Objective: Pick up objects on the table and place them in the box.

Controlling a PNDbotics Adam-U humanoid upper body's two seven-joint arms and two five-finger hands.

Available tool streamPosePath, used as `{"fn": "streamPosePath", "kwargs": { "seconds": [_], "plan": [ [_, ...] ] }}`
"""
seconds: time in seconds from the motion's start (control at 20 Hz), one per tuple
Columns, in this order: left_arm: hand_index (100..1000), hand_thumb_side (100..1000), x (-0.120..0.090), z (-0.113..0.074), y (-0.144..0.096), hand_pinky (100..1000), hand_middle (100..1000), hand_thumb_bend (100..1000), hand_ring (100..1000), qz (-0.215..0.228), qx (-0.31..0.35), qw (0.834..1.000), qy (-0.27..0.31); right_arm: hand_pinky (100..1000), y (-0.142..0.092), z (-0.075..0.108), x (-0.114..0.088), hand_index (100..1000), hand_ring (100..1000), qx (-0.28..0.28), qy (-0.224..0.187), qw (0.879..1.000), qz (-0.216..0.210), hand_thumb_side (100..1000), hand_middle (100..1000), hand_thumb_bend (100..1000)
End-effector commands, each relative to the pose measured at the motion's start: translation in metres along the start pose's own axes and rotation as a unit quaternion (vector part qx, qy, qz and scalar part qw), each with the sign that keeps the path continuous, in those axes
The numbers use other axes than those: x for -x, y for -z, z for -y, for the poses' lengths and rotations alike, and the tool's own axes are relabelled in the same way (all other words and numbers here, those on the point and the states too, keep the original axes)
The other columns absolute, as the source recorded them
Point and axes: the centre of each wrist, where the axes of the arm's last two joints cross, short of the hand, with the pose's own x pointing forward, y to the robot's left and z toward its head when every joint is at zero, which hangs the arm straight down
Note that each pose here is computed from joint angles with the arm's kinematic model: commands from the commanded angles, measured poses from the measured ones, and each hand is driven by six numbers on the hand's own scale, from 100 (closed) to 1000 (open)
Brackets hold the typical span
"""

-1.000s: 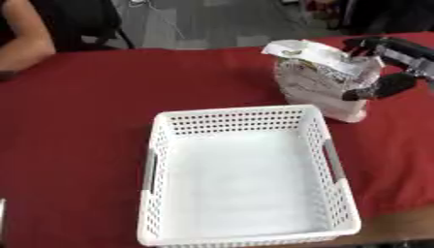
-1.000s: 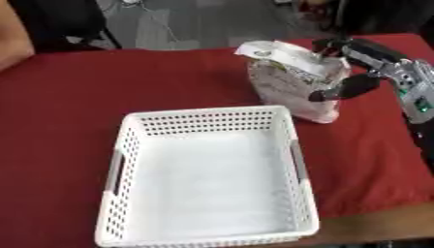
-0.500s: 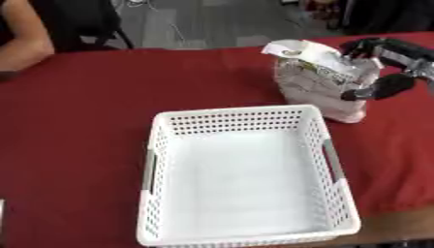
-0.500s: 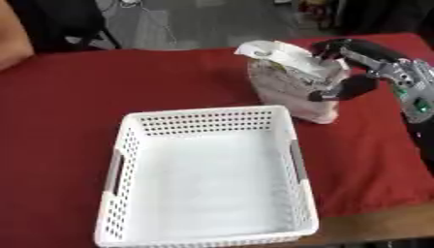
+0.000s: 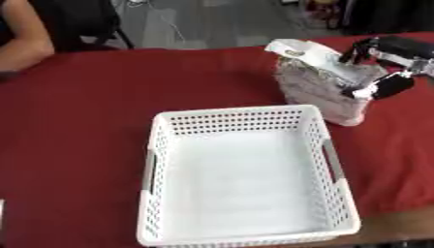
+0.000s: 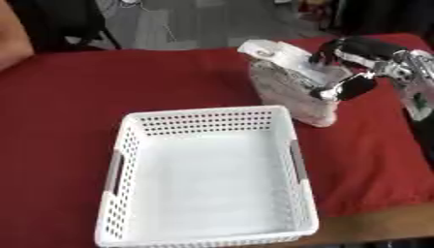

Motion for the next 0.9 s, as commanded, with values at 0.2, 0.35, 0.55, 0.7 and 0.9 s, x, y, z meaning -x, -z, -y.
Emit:
{"fn": "streamPosePath", "kwargs": {
  "seconds": [0.2, 0.35, 0.55, 0.7, 0.9],
  "plan": [
    [992, 1000, -0.0059, -0.0017, 0.0050, 714, 936, 891, 846, 0.016, 0.003, 1.000, 0.001, 535, -0.0087, 0.0158, 0.0045, 808, 655, 0.015, -0.028, 0.999, -0.009, 453, 705, 405],
    [992, 1000, -0.0058, -0.0017, 0.0049, 714, 936, 890, 847, 0.016, 0.003, 1.000, 0.001, 507, -0.0088, 0.0157, 0.0042, 800, 622, 0.017, -0.031, 0.999, -0.009, 450, 695, 395],
    [992, 1000, -0.0058, -0.0018, 0.0048, 713, 936, 889, 847, 0.015, 0.003, 1.000, 0.002, 453, -0.0091, 0.0158, 0.0041, 776, 590, 0.020, -0.034, 0.999, -0.009, 449, 665, 361],
    [992, 1000, -0.0058, -0.0018, 0.0048, 713, 936, 889, 847, 0.015, 0.003, 1.000, 0.002, 392, -0.0094, 0.0160, 0.0039, 732, 551, 0.024, -0.037, 0.999, -0.009, 449, 604, 292],
    [992, 1000, -0.0058, -0.0016, 0.0046, 712, 937, 887, 847, 0.015, 0.003, 1.000, 0.001, 195, -0.0099, 0.0173, 0.0028, 543, 401, 0.041, -0.046, 0.998, -0.010, 428, 436, 100]
  ]
}}
